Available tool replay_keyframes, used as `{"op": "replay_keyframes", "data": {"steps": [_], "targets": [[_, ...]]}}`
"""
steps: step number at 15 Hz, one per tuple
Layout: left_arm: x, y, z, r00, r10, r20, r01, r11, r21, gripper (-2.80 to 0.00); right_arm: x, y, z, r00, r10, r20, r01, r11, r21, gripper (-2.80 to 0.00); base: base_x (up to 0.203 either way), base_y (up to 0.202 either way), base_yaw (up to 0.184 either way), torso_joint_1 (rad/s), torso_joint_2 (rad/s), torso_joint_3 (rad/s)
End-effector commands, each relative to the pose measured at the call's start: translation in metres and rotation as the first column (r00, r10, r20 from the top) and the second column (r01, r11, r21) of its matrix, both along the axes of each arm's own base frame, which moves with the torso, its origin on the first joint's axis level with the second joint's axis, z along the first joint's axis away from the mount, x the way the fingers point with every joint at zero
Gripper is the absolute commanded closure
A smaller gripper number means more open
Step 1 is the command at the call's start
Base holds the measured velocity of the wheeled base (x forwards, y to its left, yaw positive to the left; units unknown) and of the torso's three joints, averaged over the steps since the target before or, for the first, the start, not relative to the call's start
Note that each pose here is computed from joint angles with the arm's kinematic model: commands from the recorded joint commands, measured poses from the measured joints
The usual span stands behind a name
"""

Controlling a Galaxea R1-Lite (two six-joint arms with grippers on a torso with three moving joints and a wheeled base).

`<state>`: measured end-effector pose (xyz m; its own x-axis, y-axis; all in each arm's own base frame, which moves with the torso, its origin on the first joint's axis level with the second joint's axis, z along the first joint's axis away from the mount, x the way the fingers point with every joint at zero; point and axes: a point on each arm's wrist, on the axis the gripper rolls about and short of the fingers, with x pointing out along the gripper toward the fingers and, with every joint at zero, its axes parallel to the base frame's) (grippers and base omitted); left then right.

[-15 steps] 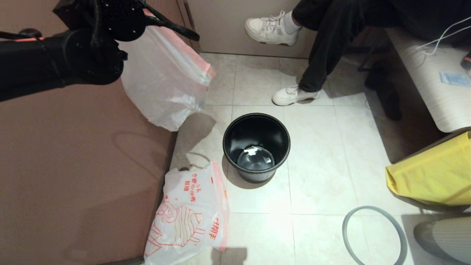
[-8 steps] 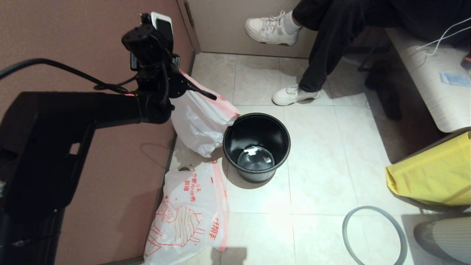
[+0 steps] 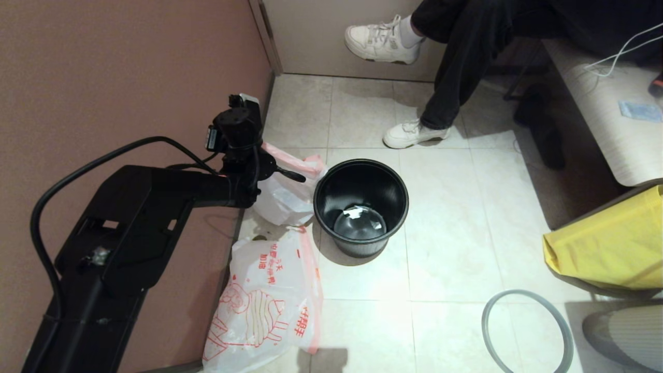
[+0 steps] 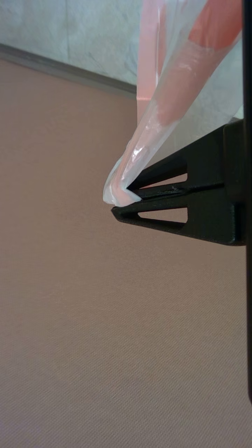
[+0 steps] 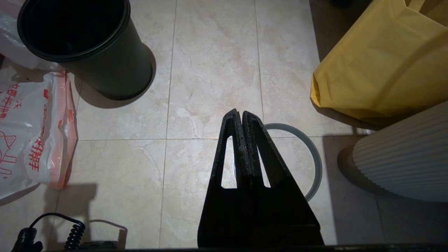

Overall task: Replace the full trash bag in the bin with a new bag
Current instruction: Place the trash bag on the floor

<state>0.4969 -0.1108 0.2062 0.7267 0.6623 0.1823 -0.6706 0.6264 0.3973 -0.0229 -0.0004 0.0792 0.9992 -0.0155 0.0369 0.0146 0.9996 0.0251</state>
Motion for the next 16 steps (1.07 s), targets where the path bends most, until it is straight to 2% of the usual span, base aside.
{"op": "replay_keyframes", "data": {"steps": [1,2,5,9,12,14,15,16], "targets": [[0.005,0.0,-0.012,1.0,0.011,-0.019,-0.01,1.0,0.004,0.0,0.0,0.0,0.0,1.0,0.0,0.0,0.0,1.0,0.0,0.0,0.0,0.0,0.0,0.0,0.0,0.0],[0.004,0.001,-0.01,1.0,0.02,-0.016,-0.02,1.0,0.001,-2.8,0.0,0.0,0.0,1.0,0.0,0.0,0.0,1.0,0.0,0.0,0.0,0.0,0.0,0.0,0.0,0.0],[0.0,0.013,0.005,0.997,0.071,0.012,-0.071,0.997,-0.019,-2.8,0.0,0.0,0.0,1.0,0.0,0.0,0.0,1.0,0.0,0.0,0.0,0.0,0.0,0.0,0.0,0.0],[-0.026,0.021,0.059,0.989,0.105,0.108,-0.099,0.993,-0.063,-2.8,0.0,0.0,0.0,1.0,0.0,0.0,0.0,1.0,0.0,0.0,0.0,0.0,0.0,0.0,0.0,0.0],[-0.053,0.0,0.09,0.985,0.087,0.151,-0.073,0.993,-0.098,-2.8,0.0,0.0,0.0,1.0,0.0,0.0,0.0,1.0,0.0,0.0,0.0,0.0,0.0,0.0,0.0,0.0],[-0.063,-0.011,0.094,0.988,0.083,0.127,-0.07,0.992,-0.104,-2.8,0.0,0.0,0.0,1.0,0.0,0.0,0.0,1.0,0.0,0.0,0.0,0.0,0.0,0.0,0.0,0.0],[-0.065,-0.014,0.09,0.993,0.079,0.091,-0.071,0.993,-0.09,-2.8,0.0,0.0,0.0,1.0,0.0,0.0,0.0,1.0,0.0,0.0,0.0,0.0,0.0,0.0,0.0,0.0],[-0.065,-0.016,0.074,0.997,0.076,0.009,-0.076,0.996,-0.055,-2.8,0.0,0.0,0.0,1.0,0.0,0.0,0.0,1.0,0.0,0.0,0.0,0.0,0.0,0.0,0.0,0.0]]}}
